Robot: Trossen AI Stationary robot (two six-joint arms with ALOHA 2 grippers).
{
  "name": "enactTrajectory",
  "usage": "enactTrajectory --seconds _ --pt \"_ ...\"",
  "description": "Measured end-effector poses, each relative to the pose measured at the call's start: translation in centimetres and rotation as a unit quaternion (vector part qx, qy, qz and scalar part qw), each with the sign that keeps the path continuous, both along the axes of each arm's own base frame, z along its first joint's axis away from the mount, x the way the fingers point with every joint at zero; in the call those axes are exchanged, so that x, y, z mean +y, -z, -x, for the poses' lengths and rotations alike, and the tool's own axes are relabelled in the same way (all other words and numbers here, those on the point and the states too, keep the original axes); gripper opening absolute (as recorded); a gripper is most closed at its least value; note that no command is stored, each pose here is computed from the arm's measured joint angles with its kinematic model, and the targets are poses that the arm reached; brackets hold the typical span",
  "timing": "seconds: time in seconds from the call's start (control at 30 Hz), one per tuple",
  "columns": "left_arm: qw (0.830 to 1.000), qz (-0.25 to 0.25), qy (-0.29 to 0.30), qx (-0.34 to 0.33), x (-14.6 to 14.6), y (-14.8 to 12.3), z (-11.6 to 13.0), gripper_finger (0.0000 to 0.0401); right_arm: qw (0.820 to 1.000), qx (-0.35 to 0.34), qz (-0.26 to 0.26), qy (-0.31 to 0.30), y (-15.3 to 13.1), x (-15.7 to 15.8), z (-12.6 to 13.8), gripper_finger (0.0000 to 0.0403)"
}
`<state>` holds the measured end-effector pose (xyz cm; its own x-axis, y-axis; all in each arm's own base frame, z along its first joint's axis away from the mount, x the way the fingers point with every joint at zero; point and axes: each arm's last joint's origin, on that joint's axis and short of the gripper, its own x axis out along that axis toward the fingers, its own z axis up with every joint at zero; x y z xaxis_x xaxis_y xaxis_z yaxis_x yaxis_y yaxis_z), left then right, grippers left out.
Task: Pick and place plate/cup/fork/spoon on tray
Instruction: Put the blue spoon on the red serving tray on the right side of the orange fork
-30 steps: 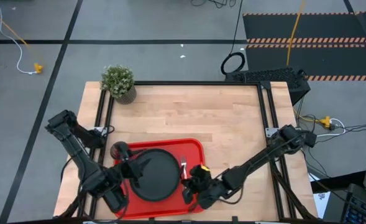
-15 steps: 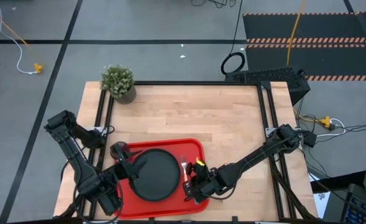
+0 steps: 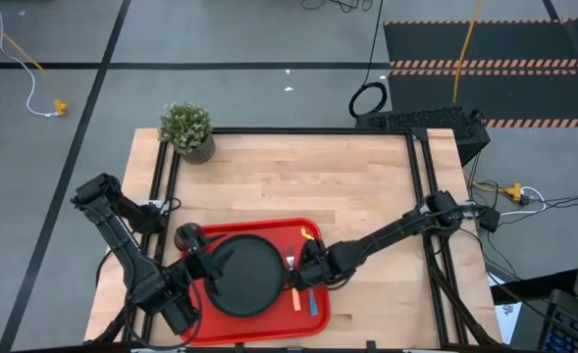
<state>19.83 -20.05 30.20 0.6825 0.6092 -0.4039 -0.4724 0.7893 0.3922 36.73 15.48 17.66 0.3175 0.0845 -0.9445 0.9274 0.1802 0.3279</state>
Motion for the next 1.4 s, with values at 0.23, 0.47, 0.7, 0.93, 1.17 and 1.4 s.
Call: enactTrajectory --seconds 0.23,0.47,0.7,0.93,1.17,1.4 --pt "1.0 -0.006 0.004 0.005 0.0 0.0 0.0 0.02 1.0 0.004 -0.01 0.012 0.1 -1.1 -0.5 0.0002" --pt "1.0 -0.006 0.004 0.005 0.0 0.0 0.0 0.02 1.0 0.007 -0.004 0.015 0.1 -2.3 -0.8 0.0002" --pt "1.0 -0.006 0.004 0.005 0.0 0.0 0.0 0.02 1.0 0.008 0.0 0.01 0.1 -2.5 -0.9 0.0002" --pt "1.0 -0.006 0.004 0.005 0.0 0.0 0.0 0.02 1.0 0.025 0.005 0.01 1.1 -2.7 -0.3 0.0002" --pt "1.0 -0.006 0.004 0.004 0.0 0.0 0.0 0.02 1.0 0.016 0.019 0.006 1.5 -2.8 -0.2 0.0002" --pt "1.0 -0.007 0.004 0.004 0.0 0.0 0.0 0.02 1.0 0.013 0.028 -0.002 1.4 -2.9 -0.2 0.0002"
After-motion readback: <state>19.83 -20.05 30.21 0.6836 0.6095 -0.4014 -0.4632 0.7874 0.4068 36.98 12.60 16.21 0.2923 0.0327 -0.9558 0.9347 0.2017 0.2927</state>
